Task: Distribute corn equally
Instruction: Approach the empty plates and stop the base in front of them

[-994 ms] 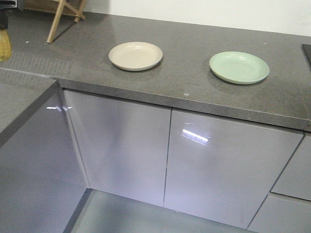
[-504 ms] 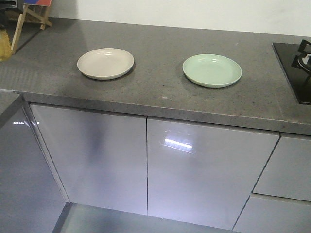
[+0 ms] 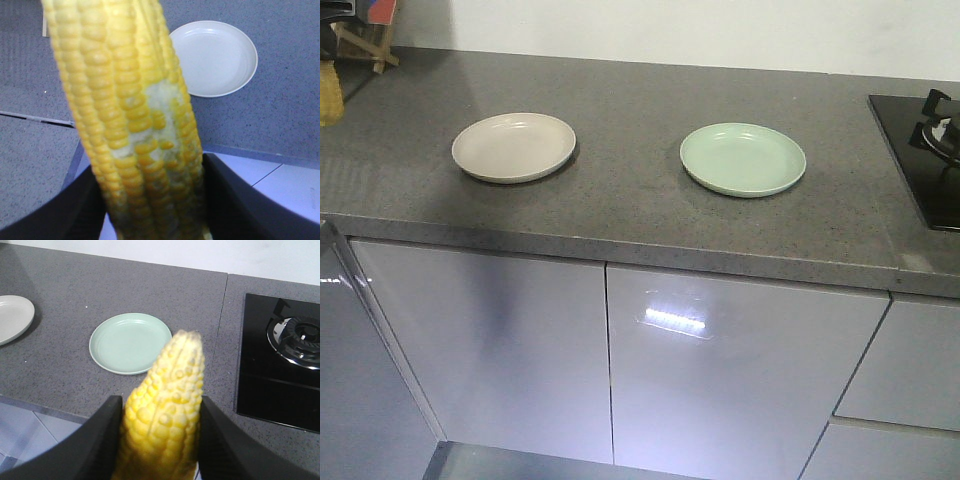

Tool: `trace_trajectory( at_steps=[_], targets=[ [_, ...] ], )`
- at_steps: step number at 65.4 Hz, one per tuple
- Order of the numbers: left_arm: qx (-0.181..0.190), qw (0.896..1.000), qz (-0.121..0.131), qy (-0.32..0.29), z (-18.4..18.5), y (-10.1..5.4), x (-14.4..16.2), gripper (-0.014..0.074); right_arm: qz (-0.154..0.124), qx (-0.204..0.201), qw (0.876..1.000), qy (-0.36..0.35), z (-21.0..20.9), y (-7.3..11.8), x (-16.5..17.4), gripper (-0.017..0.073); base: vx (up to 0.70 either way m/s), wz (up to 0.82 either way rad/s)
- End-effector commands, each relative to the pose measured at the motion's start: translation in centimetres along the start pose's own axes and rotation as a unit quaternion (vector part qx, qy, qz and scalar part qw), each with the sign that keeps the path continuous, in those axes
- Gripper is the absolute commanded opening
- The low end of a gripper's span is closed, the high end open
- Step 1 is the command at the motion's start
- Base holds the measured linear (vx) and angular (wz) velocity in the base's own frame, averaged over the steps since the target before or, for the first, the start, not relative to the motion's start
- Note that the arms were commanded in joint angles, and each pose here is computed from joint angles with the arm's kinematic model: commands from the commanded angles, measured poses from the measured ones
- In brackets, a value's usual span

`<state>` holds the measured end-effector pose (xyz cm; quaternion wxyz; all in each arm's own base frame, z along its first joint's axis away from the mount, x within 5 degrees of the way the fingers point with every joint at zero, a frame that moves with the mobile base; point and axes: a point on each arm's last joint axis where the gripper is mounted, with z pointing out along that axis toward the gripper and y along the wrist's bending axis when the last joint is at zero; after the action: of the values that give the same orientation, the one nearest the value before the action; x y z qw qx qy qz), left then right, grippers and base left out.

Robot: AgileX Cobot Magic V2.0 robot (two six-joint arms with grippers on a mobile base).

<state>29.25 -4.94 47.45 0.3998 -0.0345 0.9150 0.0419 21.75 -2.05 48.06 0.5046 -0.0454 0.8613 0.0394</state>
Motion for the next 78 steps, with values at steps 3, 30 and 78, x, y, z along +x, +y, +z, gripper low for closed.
trace_trajectory(
  at_steps=[3, 30, 78],
  targets=[
    [0.003, 0.998, -0.009, -0.061, -2.48, 0.82, -0.9, 0.0128, -0.001, 0.01, 0.998, -0.056, -1.35, 0.1, -1.17, 0.0062, 0.11, -0.03],
    [0.003, 0.998, -0.009, -0.061, -2.48, 0.82, -0.9, 0.0128, -0.001, 0.01, 0.998, -0.056, -1.35, 0.1, -1.17, 0.0062, 0.13, -0.03],
    [0.003, 0.998, -0.009, -0.061, -2.48, 0.82, -0.9, 0.0128, -0.001, 0.01, 0.998, -0.056, -1.35, 0.1, -1.17, 0.0062, 0.13, -0.02]
  ],
)
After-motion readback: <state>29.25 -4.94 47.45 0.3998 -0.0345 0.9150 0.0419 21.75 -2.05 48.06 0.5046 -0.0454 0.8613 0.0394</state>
